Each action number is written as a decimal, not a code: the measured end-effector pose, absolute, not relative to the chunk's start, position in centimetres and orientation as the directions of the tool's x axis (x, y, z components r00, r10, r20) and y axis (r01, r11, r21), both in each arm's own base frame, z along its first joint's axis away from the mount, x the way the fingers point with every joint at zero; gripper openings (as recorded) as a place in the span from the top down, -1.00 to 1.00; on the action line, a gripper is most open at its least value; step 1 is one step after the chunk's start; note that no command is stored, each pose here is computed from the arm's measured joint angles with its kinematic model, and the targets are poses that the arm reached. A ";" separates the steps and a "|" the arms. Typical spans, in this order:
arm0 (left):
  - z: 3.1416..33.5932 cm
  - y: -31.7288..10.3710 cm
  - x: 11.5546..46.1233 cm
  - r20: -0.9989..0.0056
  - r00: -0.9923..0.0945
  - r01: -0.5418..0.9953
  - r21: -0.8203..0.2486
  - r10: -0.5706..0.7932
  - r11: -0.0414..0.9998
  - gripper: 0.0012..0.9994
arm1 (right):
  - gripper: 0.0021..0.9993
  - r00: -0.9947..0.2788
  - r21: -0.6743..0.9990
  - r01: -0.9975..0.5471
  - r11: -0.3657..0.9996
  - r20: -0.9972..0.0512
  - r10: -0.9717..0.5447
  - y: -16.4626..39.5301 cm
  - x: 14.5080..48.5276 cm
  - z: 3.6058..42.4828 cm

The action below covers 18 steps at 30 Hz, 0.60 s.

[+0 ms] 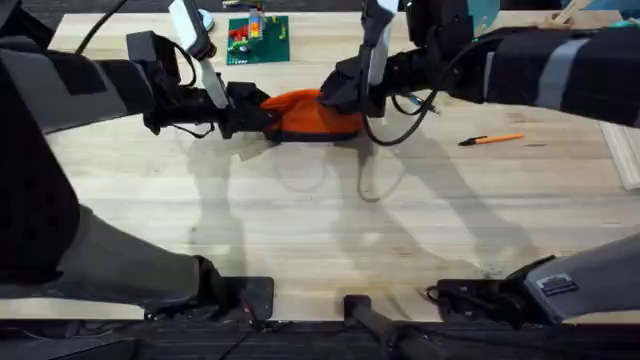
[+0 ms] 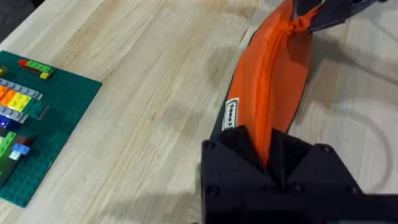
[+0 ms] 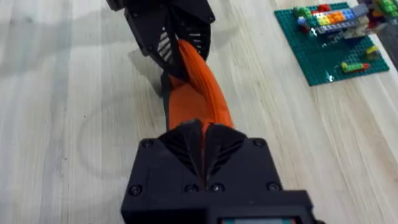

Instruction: Unzip the bag, pick up the pens from the table one at a time and place them inside, then zip the bag closed.

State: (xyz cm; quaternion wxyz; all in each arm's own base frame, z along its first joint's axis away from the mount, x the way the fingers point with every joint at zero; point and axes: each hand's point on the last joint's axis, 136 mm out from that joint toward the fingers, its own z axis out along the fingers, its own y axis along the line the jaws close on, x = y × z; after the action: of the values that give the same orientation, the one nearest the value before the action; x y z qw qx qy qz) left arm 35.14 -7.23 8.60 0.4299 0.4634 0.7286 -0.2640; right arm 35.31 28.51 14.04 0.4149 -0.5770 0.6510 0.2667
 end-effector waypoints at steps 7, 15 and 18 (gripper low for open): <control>8.6 -7.2 35.1 -0.871 -0.201 0.902 0.014 0.448 0.431 0.92 | 0.94 0.031 -0.149 -0.970 0.191 -0.860 -0.508 29.6 35.4 14.7; 8.6 -7.1 35.2 -0.870 -0.203 0.900 0.015 0.449 0.436 0.92 | 0.94 0.033 -0.148 -0.968 0.201 -0.874 -0.484 30.6 35.8 14.7; 8.6 -7.0 35.2 -0.870 -0.202 0.899 0.017 0.449 0.438 0.92 | 0.94 0.029 -0.141 -0.968 0.207 -0.884 -0.466 31.3 36.2 14.3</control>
State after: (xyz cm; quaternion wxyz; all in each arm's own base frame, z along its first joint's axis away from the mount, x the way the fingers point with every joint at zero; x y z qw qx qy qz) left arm 35.24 -6.96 8.58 0.4311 0.4616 0.7302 -0.2607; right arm 36.16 31.28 14.33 0.4445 -0.5629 0.6370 0.2824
